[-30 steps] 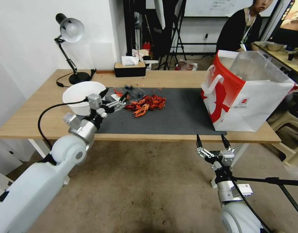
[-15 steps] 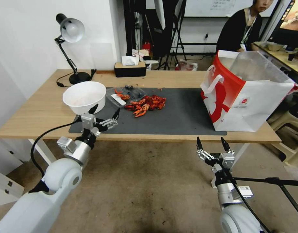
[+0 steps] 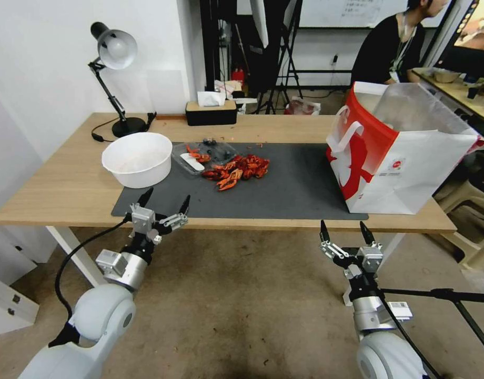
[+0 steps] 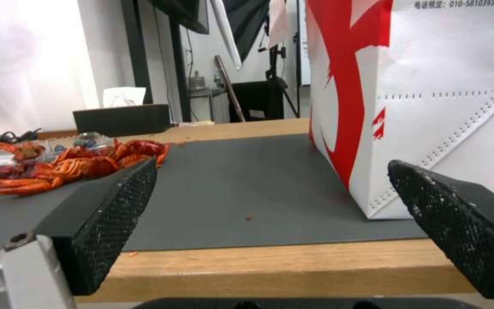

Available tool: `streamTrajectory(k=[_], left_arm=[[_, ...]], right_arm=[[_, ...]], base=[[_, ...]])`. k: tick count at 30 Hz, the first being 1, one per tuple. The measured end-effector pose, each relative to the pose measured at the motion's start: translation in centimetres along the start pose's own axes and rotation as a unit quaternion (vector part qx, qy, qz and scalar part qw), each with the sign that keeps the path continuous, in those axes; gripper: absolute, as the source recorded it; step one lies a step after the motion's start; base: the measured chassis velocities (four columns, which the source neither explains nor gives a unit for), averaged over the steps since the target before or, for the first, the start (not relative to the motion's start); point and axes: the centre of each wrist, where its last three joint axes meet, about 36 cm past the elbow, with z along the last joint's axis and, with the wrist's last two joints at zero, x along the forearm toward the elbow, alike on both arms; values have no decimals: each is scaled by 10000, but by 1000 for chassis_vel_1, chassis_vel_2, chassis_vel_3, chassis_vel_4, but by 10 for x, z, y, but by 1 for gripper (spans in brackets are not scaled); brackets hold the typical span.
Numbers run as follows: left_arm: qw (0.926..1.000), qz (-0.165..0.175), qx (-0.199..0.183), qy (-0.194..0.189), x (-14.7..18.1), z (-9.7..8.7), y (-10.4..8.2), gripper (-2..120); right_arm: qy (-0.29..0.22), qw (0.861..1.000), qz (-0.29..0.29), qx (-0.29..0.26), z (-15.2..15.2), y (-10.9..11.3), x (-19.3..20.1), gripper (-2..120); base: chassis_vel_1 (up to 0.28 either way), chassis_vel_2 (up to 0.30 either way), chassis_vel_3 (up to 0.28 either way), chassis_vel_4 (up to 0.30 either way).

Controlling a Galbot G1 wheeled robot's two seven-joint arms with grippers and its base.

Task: Pick up the trash from the table and place it into the takeout bag.

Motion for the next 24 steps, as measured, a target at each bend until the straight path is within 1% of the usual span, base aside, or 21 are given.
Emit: streamTrajectory(k=[4, 14, 24], left_arm=[[10000, -54, 17, 13, 6, 7, -1, 100], [9999, -113, 22, 78, 18, 15, -3, 100], [9997, -201, 48, 156, 27, 22, -7, 100]], right_arm=[[-27, 10000, 31, 17, -3, -1, -1, 100], [-57, 9999, 32, 101, -10, -2, -4, 100], [37, 9998, 48, 164, -8, 1, -3, 100]], base=[[0, 0, 0, 0], [0, 0, 0, 0], [0, 0, 0, 0]])
